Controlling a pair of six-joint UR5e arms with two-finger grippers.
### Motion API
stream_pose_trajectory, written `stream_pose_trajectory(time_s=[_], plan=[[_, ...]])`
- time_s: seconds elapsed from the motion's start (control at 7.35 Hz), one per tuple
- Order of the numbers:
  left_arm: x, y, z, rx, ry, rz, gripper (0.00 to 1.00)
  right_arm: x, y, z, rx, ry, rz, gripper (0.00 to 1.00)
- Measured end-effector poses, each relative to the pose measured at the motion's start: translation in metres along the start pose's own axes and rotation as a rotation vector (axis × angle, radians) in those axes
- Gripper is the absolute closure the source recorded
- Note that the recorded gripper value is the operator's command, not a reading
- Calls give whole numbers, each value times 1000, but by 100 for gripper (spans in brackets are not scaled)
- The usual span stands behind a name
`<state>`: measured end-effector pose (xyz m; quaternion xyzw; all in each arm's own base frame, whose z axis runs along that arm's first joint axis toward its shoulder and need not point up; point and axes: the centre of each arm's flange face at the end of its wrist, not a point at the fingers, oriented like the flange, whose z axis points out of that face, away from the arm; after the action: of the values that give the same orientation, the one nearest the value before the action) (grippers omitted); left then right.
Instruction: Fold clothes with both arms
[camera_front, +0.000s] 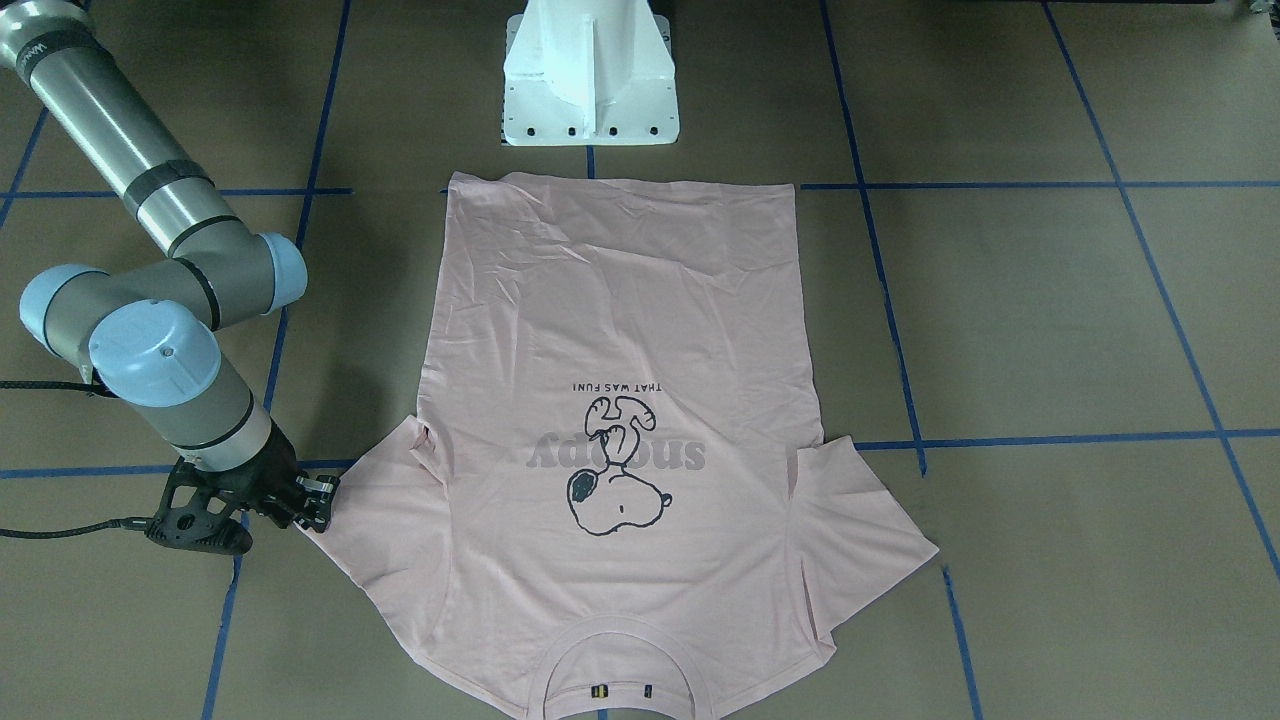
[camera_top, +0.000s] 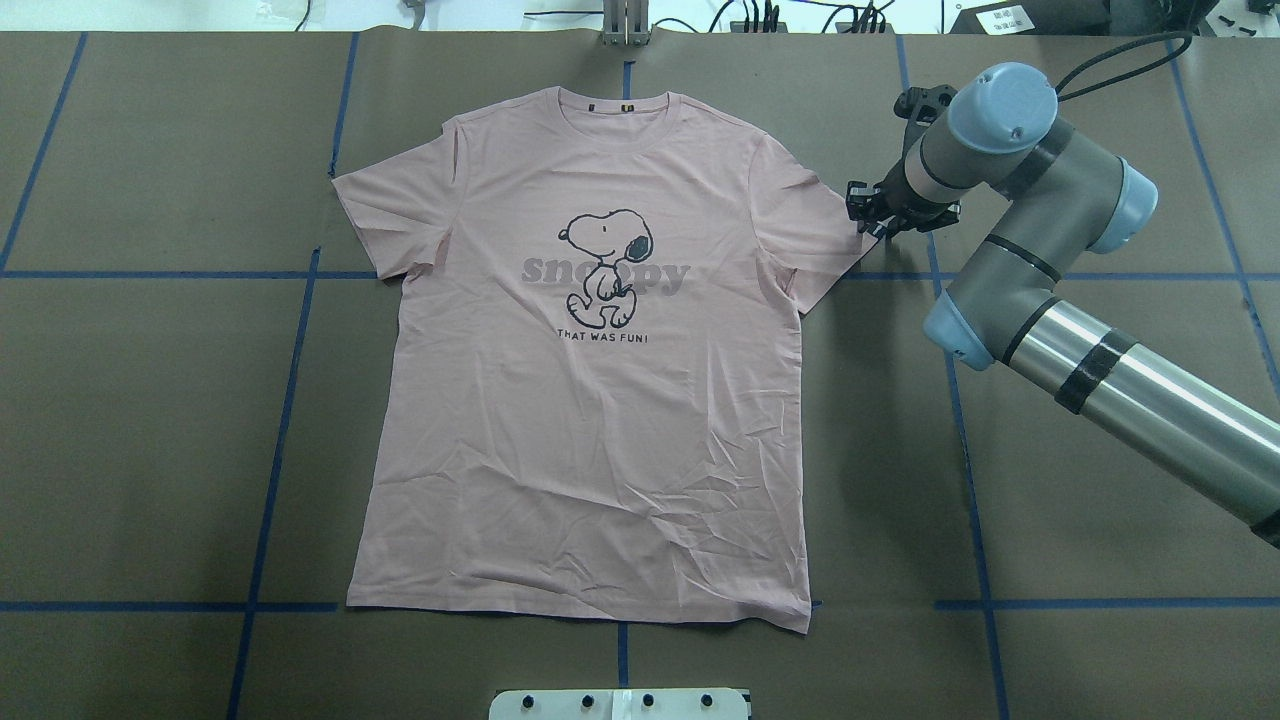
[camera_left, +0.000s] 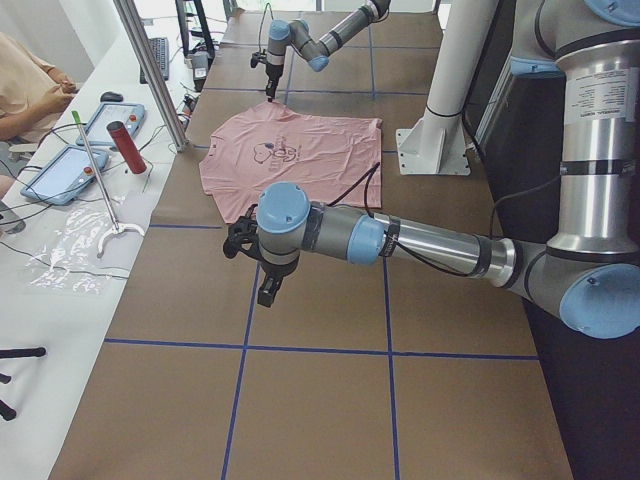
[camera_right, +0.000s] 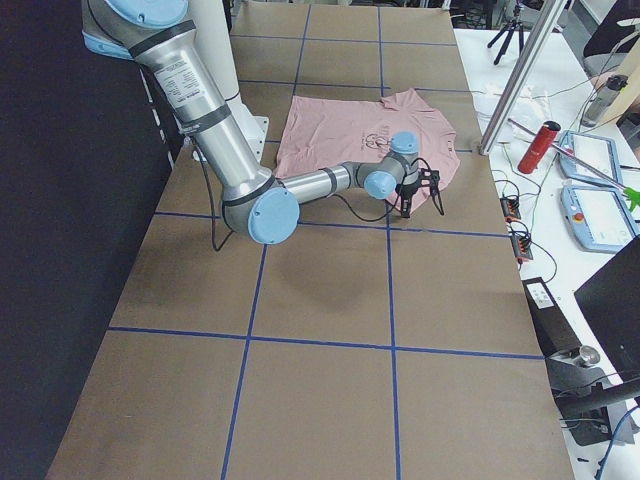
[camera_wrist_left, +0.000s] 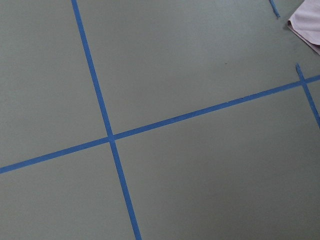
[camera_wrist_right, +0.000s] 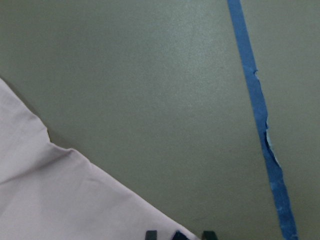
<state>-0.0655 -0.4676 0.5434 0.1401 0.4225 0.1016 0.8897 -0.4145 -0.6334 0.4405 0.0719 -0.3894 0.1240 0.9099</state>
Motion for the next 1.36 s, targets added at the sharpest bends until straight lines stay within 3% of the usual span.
stream_pose_trajectory(time_s=[0.27,0.68,1.09,1.36], plan=[[1,0,-1,2,0,1,0,-3,1,-1,0,-5,-1,100],[2,-1,-2,3,0,3,0,-43,-4,-22,12,-53,2,100],[3,-1,-3,6,0,5,0,-119,20,-32,5,-109,125,100],[6,-2,-6,10,-1,11,0,-177,20,-31,25,-73,139,100]])
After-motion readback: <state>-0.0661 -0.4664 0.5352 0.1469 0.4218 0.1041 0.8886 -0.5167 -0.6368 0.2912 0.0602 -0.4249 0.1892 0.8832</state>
